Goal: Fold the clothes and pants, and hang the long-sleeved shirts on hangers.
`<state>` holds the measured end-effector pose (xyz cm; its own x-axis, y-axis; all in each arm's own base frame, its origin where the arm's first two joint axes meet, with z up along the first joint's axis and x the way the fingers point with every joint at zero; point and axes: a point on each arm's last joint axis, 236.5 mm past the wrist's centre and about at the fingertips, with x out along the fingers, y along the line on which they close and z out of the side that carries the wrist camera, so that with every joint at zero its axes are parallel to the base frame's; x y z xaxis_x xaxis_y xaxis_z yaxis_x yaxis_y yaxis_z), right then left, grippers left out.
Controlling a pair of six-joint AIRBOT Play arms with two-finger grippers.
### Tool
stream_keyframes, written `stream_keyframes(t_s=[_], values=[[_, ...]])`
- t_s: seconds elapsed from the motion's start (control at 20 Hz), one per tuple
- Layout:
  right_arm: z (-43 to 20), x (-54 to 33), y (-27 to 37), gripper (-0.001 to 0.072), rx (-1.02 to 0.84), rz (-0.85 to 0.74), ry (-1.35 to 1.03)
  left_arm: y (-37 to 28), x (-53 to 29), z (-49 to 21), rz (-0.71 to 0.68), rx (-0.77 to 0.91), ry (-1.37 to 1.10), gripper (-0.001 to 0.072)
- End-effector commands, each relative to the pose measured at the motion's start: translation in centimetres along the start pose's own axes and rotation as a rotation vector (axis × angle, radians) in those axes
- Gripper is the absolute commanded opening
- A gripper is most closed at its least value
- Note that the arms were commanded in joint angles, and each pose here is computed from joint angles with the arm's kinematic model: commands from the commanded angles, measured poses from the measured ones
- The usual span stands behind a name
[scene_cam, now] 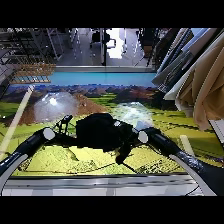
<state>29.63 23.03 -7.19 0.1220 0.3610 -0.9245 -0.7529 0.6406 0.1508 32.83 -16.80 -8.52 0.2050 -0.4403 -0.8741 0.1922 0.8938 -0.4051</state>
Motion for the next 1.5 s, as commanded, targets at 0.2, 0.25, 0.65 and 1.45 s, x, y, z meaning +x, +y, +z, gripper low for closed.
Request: stream_keyframes(t_s=[0.2, 0.25, 0.65, 1.45], values=[[0.1, 0.1, 0.0, 0.002, 0.0, -0.003, -0.005, -1.7, 2.1, 1.3, -0.109, 0.015, -0.048, 0.0415], [0.2, 0.0, 0.0, 0.0019, 0.002, -0.003, -0.006, -2.3, 2.0, 1.9, -0.135, 0.02, -0.072, 0.0199], [-3.4, -11.8, 0.3, 0.0017, -0.079, -0.125, 0.139, -9.7, -9.0, 2.8, -0.421, 0.209, -0.144, 0.0024], [12.4, -49.3, 3.6, 0.0016, -0.47, -0.663, -0.745, -20.9, -45.7, 5.9, -0.666, 0.321, -1.169, 0.0027]])
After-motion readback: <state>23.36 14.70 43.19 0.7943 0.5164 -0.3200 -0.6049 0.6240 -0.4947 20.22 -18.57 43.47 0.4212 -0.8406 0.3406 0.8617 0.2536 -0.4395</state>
